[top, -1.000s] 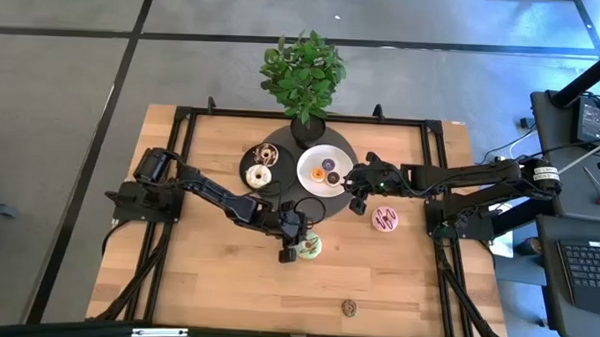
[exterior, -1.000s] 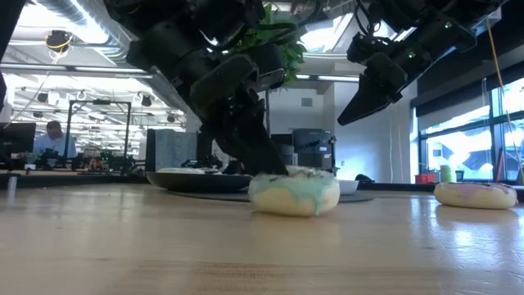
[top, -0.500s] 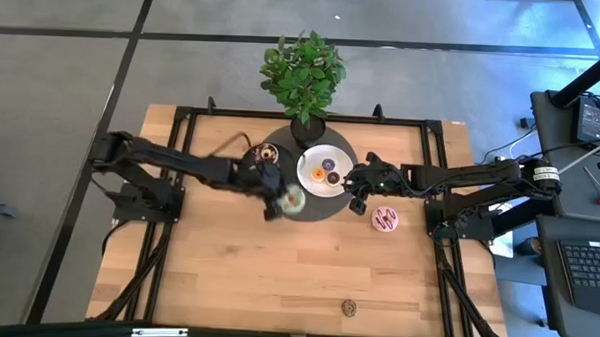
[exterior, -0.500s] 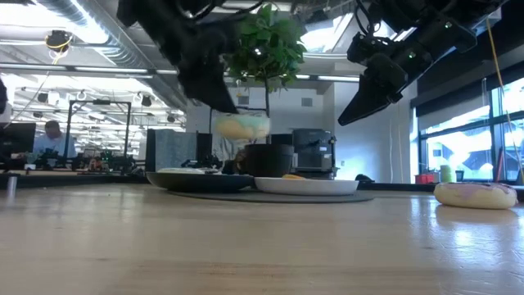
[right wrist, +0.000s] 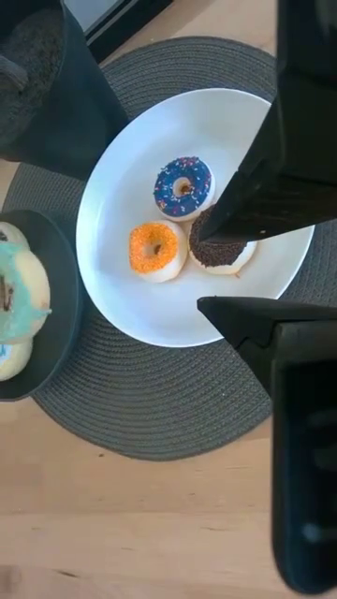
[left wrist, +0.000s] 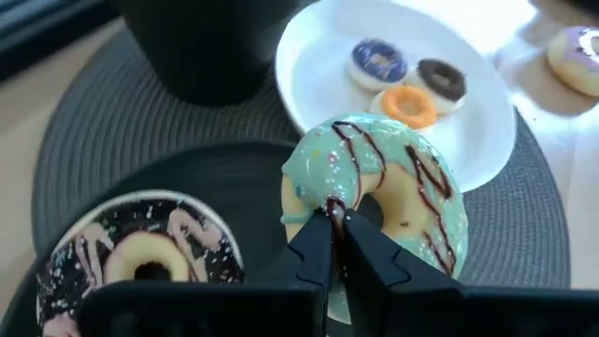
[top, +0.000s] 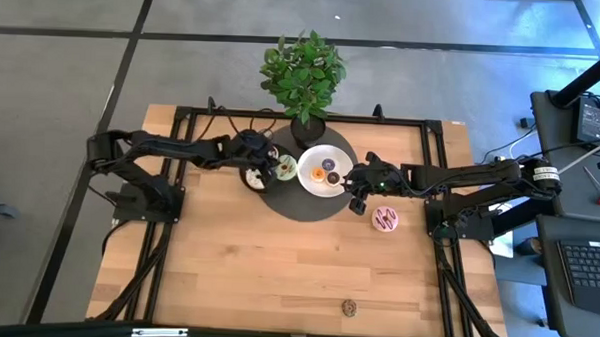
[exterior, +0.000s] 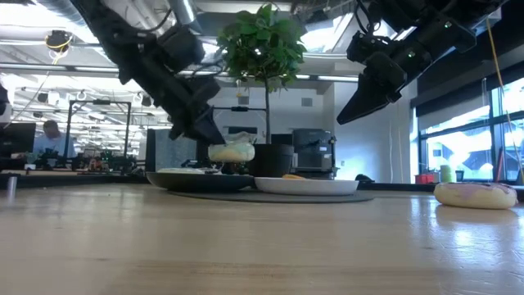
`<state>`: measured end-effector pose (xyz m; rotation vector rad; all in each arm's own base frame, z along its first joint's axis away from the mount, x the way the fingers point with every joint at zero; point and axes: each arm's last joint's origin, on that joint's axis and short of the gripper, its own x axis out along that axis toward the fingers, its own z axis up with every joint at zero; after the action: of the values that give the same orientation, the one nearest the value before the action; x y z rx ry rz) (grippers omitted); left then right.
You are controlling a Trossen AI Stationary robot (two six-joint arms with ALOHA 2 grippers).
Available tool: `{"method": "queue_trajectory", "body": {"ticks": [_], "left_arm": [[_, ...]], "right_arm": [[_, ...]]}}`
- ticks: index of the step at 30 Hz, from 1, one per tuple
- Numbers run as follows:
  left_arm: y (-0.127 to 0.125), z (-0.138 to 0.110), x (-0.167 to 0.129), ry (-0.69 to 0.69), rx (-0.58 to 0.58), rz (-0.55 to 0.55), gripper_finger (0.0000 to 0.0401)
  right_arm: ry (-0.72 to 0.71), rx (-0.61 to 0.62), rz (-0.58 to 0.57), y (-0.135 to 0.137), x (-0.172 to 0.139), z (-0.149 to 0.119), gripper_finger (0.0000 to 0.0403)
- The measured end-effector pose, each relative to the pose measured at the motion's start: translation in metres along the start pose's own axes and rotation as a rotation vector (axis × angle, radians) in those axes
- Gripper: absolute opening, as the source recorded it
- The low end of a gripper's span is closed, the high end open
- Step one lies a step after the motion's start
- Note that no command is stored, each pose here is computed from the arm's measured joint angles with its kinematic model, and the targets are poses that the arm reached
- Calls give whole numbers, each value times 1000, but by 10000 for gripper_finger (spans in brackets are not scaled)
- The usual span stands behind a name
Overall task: Pick & Place donuts
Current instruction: Put the big light blue donut on the dark green plate
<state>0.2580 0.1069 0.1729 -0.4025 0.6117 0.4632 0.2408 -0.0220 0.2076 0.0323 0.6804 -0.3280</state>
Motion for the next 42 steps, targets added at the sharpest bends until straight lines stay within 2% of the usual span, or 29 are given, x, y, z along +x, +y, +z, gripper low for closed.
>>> {"method": "queue_trajectory", "body": {"ticks": [9, 19, 32, 42], "left_arm": [[9, -16, 23, 100, -30, 29, 10], [11, -20, 31, 92, -31, 74, 18], [11, -20, 30, 92, -27, 75, 67], [10, -16, 21, 92, -54, 81, 133]], "right_arm": [[1, 1, 0, 0, 0, 0, 104], [1, 1, 0, 0, 0, 0, 104], [3, 0, 0, 0, 0, 0, 104], [8, 0, -1, 0, 0, -1, 104]]}}
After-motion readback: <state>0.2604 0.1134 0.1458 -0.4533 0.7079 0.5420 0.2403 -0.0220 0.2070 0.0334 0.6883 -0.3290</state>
